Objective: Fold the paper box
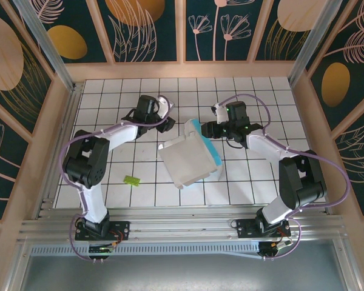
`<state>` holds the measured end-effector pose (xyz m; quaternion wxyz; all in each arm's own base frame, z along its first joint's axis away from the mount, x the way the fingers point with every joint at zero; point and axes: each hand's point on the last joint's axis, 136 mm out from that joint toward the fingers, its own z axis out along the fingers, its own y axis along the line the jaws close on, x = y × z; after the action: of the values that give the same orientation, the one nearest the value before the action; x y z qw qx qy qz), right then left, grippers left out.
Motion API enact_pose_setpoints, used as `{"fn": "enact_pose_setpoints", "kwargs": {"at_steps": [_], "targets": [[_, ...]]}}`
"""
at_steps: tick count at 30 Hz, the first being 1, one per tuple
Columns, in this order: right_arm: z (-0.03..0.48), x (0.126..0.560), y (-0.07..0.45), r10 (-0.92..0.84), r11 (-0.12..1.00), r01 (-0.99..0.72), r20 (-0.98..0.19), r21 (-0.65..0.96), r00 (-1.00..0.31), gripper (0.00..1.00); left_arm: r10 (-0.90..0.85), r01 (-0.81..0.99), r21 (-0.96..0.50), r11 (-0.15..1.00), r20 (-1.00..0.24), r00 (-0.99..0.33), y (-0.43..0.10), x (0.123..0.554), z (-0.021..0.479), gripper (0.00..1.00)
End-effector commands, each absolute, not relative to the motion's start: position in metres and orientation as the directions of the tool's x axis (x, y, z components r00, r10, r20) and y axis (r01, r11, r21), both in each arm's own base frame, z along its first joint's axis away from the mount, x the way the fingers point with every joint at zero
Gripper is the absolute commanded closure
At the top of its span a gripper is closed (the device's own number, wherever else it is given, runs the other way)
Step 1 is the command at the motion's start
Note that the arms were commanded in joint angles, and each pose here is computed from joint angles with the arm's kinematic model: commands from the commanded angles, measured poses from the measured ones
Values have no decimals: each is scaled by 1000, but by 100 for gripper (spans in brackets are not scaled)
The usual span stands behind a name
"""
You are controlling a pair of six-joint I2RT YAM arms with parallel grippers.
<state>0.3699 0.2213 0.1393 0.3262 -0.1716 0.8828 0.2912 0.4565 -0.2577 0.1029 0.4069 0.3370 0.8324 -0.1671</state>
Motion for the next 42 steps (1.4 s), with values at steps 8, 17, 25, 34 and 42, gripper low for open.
{"fn": "enact_pose_setpoints", "kwargs": {"at_steps": [8, 17, 25, 34, 42], "targets": [[113, 349, 219, -172, 784, -473, -590, 403, -789, 54, 474, 892, -191, 410, -791, -387, -316, 428, 95, 55], [110, 351, 222, -171, 777, -473, -584, 415, -794, 54, 487, 893, -326, 309, -753, -443, -331, 405, 82, 62], [109, 352, 228, -176, 770, -479, -582, 421, -794, 54, 458, 886, -326, 329, -765, -452, -344, 411, 80, 62], [108, 350, 228, -181, 768, -482, -577, 423, -796, 54, 452, 884, -296, 361, -774, -444, -358, 423, 76, 67], [109, 351, 229, -163, 764, -472, -576, 440, -801, 54, 460, 877, -290, 383, -763, -454, -365, 423, 69, 84]]}}
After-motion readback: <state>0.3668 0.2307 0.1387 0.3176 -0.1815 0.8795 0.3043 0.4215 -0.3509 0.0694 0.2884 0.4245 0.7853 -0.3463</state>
